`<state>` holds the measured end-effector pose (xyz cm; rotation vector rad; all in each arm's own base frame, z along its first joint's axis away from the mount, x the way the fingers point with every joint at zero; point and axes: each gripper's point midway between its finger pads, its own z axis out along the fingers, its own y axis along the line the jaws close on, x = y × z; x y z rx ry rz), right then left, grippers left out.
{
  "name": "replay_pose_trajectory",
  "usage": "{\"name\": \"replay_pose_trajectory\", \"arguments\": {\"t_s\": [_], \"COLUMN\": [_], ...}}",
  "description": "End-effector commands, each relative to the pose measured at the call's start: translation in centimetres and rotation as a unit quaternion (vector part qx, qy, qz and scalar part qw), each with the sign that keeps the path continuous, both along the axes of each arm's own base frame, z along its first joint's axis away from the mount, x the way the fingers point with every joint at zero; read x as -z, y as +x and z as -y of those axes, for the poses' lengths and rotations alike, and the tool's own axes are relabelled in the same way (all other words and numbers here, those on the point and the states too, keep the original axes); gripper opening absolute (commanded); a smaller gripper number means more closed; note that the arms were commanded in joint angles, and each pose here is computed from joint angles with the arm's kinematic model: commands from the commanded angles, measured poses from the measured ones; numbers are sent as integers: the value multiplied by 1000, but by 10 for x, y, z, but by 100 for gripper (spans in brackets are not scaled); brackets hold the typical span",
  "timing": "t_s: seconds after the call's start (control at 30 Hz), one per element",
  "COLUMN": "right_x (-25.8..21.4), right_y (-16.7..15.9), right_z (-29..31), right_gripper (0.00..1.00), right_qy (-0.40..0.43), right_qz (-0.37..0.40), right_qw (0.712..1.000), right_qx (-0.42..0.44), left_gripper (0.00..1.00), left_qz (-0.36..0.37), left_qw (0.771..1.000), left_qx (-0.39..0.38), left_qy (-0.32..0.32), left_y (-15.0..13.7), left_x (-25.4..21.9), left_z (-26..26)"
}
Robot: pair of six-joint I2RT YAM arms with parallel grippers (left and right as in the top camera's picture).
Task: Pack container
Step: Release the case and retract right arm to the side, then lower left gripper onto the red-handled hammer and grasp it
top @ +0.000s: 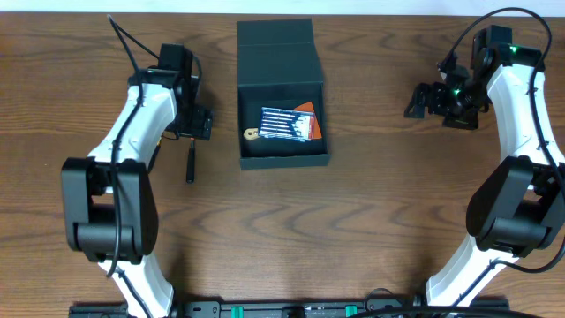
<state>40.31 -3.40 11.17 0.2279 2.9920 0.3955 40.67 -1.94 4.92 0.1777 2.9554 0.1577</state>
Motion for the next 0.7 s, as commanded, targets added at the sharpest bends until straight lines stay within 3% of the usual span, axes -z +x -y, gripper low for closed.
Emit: {"name": "replay_pose_trajectory", "arguments": {"t_s": [0.0, 0.47, 0.67], "right_x": [1, 2, 2], "right_y": [1, -5, -12], "right_z": [-7, -8, -9], "right_gripper": [96, 92, 91], "right_qy": [9, 11, 14], "right_qz": [-2, -14, -29], "right_qw": [1000, 1000, 999], "right_qx": [0, 0, 0], "left_gripper": [85, 59, 59], "left_qz": [-1, -5, 13], "left_qw": [1000, 1000, 1000], "left_qx": [16, -6, -18], "left_qy": [9, 6, 1], "left_y": [5, 15, 25], "left_x": [8, 40, 42], "left_z": [4, 9, 10]}}
